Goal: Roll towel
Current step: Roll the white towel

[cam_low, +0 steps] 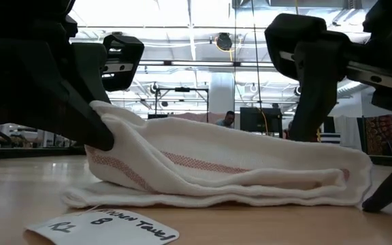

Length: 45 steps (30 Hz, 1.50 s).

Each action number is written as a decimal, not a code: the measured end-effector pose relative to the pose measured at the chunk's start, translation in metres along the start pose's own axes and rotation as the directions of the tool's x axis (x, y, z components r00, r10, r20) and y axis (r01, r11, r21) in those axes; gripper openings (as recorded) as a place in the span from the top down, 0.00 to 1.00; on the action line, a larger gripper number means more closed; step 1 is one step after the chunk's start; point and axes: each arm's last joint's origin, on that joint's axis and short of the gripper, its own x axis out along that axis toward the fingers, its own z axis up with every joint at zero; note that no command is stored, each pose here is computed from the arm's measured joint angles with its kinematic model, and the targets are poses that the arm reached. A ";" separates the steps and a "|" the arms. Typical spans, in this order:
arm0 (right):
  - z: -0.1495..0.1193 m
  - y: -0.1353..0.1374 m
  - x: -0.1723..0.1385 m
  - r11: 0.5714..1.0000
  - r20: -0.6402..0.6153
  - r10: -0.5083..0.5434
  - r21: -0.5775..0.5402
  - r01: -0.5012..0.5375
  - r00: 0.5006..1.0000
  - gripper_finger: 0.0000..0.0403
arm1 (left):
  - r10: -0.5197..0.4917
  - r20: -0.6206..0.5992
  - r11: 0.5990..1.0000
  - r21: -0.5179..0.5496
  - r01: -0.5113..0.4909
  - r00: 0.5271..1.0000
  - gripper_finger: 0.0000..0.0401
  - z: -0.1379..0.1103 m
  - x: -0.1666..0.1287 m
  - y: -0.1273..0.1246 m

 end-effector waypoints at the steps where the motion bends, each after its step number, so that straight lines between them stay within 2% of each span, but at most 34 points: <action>1: 0.001 0.000 0.001 1.000 0.005 -0.008 -0.005 0.008 1.000 0.43 | 0.000 -0.001 1.000 0.000 0.000 1.000 0.96 0.000 0.000 0.000; 6: 0.002 -0.002 0.002 0.999 0.019 -0.041 0.003 0.041 0.999 0.43 | 0.000 -0.003 1.000 0.001 0.000 1.000 0.96 0.000 0.000 0.000; 10: 0.001 -0.004 0.004 0.999 0.021 -0.024 0.039 0.023 0.999 0.50 | 0.000 -0.003 1.000 0.001 0.000 1.000 0.96 0.000 0.000 0.000; 14: -0.001 -0.006 0.005 0.994 0.022 -0.003 0.110 0.000 1.000 0.64 | 0.002 -0.004 1.000 0.000 -0.002 1.000 0.96 0.000 0.000 0.000; 19: -0.002 -0.005 0.006 0.986 0.012 0.000 0.164 -0.002 1.000 0.89 | 0.002 0.001 1.000 -0.004 -0.002 1.000 0.96 0.000 0.000 0.000; 22: -0.002 -0.006 0.006 0.982 0.005 -0.011 0.189 0.009 1.000 0.98 | -0.010 0.009 0.998 -0.064 0.011 1.000 0.95 0.001 0.000 -0.001; 26: -0.005 -0.010 0.008 0.966 -0.006 -0.023 0.256 0.023 1.000 0.96 | 0.004 0.005 0.977 -0.214 -0.003 1.000 0.91 0.001 0.000 0.000; 31: -0.006 -0.014 0.009 0.954 -0.012 -0.027 0.298 0.030 1.000 0.99 | -0.019 0.007 0.950 -0.311 0.020 1.000 0.76 0.003 -0.003 -0.010; 34: -0.007 -0.017 0.010 0.946 -0.015 -0.027 0.322 0.031 1.000 0.99 | -0.039 0.008 0.954 -0.296 0.039 0.999 0.62 0.004 -0.006 -0.019; 37: -0.008 -0.017 0.010 0.942 -0.016 -0.029 0.334 0.033 0.999 0.99 | -0.020 -0.027 0.959 -0.282 0.012 0.999 0.49 0.003 -0.010 -0.030; 41: -0.008 -0.017 0.010 0.935 -0.016 -0.029 0.353 0.033 0.999 0.99 | 0.026 -0.057 0.978 -0.206 -0.038 0.998 0.34 0.001 -0.015 -0.043; 45: -0.008 -0.018 0.010 0.931 -0.017 -0.030 0.364 0.034 0.999 1.00 | 0.151 -0.062 0.985 -0.078 -0.156 0.987 0.28 0.002 -0.018 -0.047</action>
